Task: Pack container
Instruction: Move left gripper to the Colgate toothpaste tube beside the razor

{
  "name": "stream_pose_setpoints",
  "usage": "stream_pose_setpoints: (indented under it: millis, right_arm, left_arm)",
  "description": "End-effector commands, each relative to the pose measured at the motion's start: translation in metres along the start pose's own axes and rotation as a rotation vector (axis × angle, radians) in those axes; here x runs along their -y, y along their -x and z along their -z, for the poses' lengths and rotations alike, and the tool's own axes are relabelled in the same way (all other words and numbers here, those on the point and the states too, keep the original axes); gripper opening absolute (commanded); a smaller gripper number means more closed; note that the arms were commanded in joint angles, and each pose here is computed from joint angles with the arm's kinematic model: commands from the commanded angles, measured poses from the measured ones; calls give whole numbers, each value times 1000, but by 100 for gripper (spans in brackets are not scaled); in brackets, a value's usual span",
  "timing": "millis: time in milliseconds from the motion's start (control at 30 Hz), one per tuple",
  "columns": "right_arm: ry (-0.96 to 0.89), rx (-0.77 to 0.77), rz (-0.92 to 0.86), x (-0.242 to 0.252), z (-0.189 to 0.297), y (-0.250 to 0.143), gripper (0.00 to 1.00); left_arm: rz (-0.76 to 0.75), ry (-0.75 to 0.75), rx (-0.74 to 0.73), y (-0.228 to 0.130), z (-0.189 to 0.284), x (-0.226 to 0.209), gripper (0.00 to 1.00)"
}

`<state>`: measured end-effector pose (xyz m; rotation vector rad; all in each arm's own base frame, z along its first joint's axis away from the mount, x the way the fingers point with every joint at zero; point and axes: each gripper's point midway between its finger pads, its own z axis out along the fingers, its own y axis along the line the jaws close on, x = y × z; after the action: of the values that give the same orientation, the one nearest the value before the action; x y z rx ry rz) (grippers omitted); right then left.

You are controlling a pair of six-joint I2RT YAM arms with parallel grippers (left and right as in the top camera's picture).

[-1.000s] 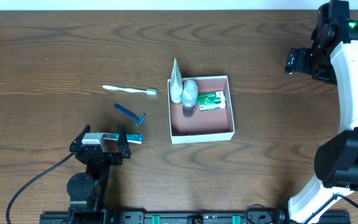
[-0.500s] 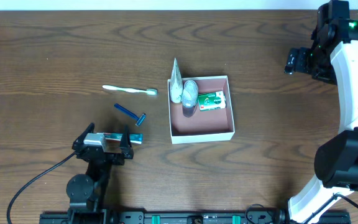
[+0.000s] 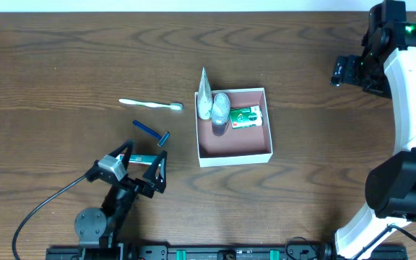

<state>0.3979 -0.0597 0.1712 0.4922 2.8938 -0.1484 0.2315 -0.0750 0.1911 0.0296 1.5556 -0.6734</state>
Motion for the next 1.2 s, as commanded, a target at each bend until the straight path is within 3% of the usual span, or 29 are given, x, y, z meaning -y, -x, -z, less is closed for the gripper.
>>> stream_pose_setpoints:
  millis: [0,333,600,867,1167]
  right_arm:
    - [-10,32,13,2,10,4,99]
    - [-10,32,13,2,10,4,99]
    - [-10,32,13,2,10,4,99]
    - [-10,32,13,2,10,4,99]
    - [-10,32,13,2,10,4,99]
  left_arm:
    - [27,-19,-12,17,-1,12,98]
    - [-25,86,-259,78,-35,19,98]
    - [-5,141,-476,82,-62,8,98]
    - [-4,-58,-439,96,-73,42,98]
    - [-29,47,-414,101,-75,24,98]
